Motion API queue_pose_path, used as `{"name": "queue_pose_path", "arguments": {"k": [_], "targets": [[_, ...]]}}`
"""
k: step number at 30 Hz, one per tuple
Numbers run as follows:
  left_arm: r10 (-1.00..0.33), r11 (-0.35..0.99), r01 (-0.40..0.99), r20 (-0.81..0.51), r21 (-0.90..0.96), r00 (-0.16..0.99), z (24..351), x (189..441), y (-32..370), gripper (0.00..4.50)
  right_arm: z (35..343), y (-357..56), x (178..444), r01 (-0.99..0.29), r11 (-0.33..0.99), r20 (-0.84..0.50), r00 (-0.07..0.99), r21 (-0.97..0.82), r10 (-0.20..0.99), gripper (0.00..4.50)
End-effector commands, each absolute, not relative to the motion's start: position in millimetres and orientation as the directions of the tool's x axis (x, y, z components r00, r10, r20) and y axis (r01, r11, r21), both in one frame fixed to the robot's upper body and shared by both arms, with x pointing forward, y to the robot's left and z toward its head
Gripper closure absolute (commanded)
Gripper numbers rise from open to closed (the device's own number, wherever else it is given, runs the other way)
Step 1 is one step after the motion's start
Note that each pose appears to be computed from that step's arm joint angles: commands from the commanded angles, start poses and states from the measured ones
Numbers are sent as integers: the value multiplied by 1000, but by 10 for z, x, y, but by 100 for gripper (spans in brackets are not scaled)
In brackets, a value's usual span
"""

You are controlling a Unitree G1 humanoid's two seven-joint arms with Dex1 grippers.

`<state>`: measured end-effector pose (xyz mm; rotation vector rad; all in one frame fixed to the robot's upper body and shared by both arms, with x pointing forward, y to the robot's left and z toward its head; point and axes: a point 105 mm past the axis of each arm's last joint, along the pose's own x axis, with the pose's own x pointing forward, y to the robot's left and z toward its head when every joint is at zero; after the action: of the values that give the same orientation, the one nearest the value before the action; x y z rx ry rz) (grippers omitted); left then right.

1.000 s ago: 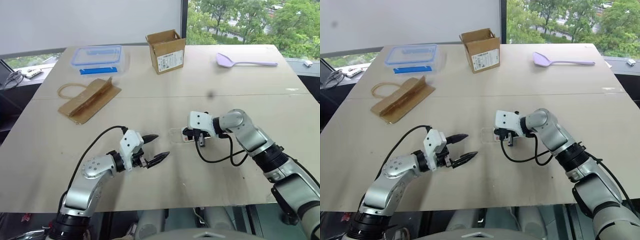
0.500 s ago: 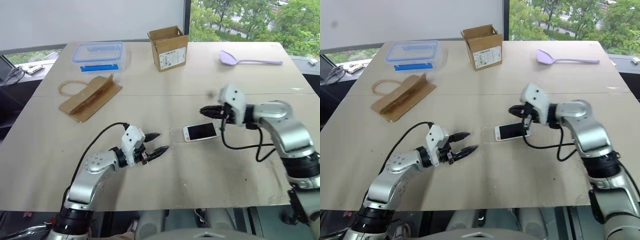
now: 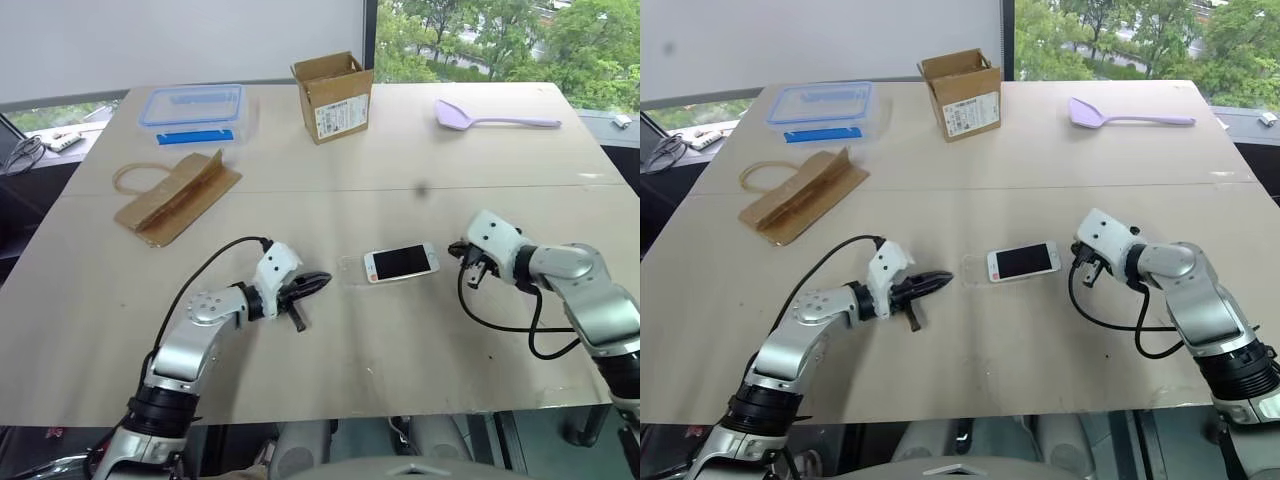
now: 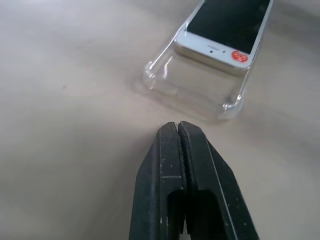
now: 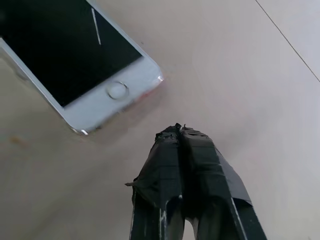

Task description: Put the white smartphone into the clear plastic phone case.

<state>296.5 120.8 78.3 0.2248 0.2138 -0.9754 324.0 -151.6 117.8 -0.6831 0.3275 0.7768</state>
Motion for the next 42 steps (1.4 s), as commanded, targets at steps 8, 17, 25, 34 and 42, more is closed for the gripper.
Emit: {"name": "queue_pose_path", "arguments": {"k": [8,17,25,34,42], "targets": [[-812,508,861,-309,42,494,592,2930,990,448,1181,-935,3035,-804,341,-507,578,-487,639,450],[-819,501,865,-300,42,489,558,2983,944,448,1087,-637,3062,-842,275,-519,511,-465,685,450],[-806,520,852,-295,62,514,541,3069,1028,448,1074,-751,3136,-822,335,-505,554,-461,662,450],[-832,554,830,-77,-68,549,1042,3093,1327,448,1295,-1329,3213,-710,546,-442,704,-445,555,450],[-887,459,883,-106,-92,450,1053,3223,813,448,1465,-1332,3148,-698,643,-314,716,-315,624,450]]}}
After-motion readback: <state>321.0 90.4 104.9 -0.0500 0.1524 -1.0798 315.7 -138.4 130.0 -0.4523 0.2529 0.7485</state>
